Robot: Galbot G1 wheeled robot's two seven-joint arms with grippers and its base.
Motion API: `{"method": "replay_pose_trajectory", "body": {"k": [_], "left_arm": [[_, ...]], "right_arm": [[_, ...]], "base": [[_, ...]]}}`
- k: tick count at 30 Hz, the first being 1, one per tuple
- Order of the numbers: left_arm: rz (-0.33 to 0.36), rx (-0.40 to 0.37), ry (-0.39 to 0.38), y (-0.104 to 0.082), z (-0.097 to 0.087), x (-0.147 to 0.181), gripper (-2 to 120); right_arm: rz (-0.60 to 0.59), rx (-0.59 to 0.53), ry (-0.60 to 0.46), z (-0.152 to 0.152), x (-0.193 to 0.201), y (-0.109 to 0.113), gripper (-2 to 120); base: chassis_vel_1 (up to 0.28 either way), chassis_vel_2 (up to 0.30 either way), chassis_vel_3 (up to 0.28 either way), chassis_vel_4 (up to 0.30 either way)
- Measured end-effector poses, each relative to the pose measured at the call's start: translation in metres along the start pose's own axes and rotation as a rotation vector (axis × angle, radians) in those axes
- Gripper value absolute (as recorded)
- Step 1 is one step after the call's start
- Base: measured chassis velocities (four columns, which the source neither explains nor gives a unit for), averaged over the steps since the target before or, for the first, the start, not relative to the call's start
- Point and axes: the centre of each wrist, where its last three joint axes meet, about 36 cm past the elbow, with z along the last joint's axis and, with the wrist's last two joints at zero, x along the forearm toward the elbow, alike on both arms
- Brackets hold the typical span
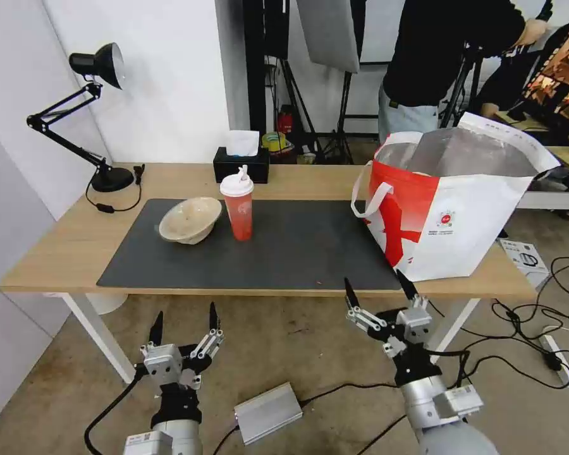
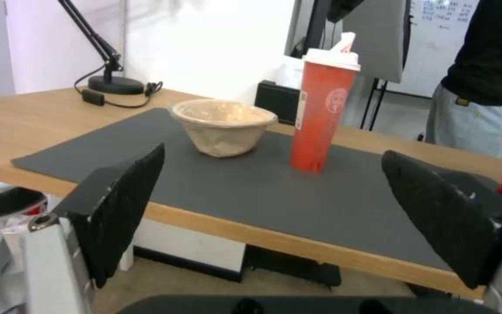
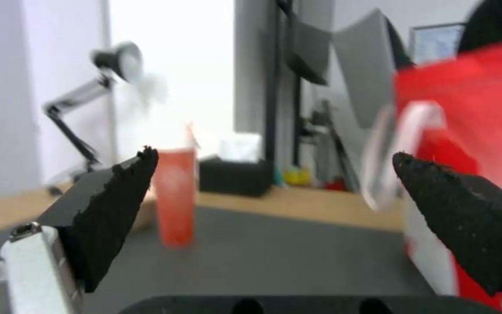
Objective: Pick up the trash from the table and place it into the takeout bag.
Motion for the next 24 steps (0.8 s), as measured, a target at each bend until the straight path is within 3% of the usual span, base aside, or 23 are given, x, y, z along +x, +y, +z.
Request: {"method": "replay_pose_trajectory", "body": {"k": [15, 24], "left_arm": [[0.014, 0.018, -0.02, -0.003, -0.003, -0.005, 100], [0.014, 0.021, -0.02, -0.002, -0.001, -0.007, 100]], "right_arm": [[-0.268, -0.058, -0.082, -0.021, -0.063, -0.022, 100], [-0.391, -0.086, -0.038, -0.017, -0.099, -0.025, 100]], "base": [[0.0, 0.0, 0.0, 0.0], [0.0, 0.0, 0.0, 0.0]]}}
